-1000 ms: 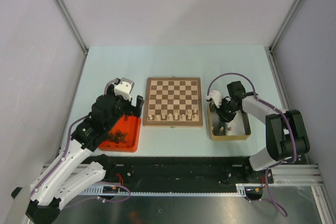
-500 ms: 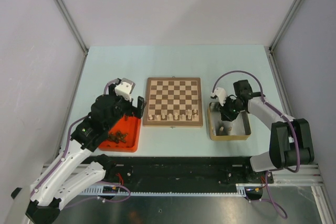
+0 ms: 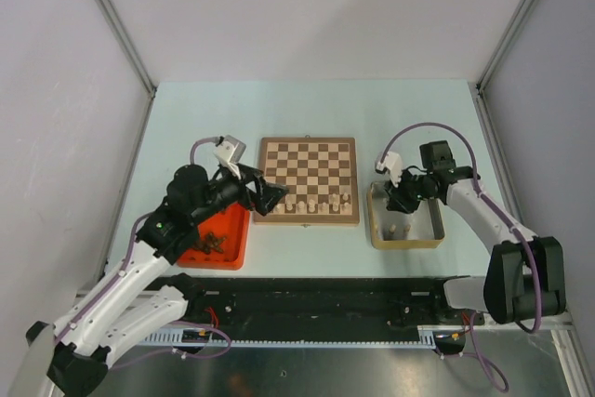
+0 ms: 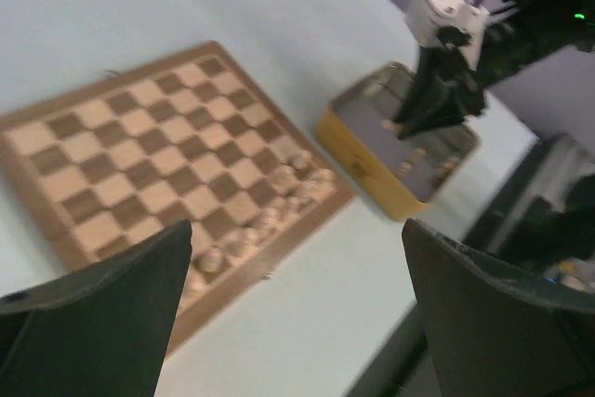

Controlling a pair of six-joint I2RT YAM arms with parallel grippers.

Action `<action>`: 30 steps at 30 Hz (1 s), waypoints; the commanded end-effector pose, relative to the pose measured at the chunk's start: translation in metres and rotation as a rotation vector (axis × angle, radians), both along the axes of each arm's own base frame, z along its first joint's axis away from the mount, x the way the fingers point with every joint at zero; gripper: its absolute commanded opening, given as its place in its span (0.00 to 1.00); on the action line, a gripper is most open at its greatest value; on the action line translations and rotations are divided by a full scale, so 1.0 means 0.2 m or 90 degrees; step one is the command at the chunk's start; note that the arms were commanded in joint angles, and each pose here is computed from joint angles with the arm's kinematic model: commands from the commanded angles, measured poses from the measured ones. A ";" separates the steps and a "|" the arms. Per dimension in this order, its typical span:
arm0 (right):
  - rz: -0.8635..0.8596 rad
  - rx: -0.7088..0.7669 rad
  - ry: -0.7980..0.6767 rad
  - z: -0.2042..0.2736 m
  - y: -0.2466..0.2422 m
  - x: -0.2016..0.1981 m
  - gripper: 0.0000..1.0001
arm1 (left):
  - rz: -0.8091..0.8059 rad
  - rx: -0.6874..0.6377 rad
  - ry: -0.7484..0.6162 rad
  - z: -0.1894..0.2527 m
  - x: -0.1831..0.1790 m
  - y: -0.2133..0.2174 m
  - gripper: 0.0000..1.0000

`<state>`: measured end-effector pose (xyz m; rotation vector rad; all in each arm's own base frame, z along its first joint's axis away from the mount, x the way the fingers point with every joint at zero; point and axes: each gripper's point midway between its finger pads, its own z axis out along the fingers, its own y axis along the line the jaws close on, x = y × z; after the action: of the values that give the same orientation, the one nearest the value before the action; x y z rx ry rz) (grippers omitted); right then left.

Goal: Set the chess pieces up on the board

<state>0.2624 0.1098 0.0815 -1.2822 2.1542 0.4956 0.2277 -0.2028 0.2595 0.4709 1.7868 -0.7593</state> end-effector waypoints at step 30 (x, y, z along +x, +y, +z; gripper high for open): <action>0.354 0.147 -0.152 0.41 0.57 -0.40 0.01 | -0.219 -0.302 0.394 -0.23 -0.17 -0.87 0.69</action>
<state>0.1838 0.2175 0.1464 -1.6935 1.5609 0.7511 0.1923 -0.3621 0.1869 0.2026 2.0961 -1.5854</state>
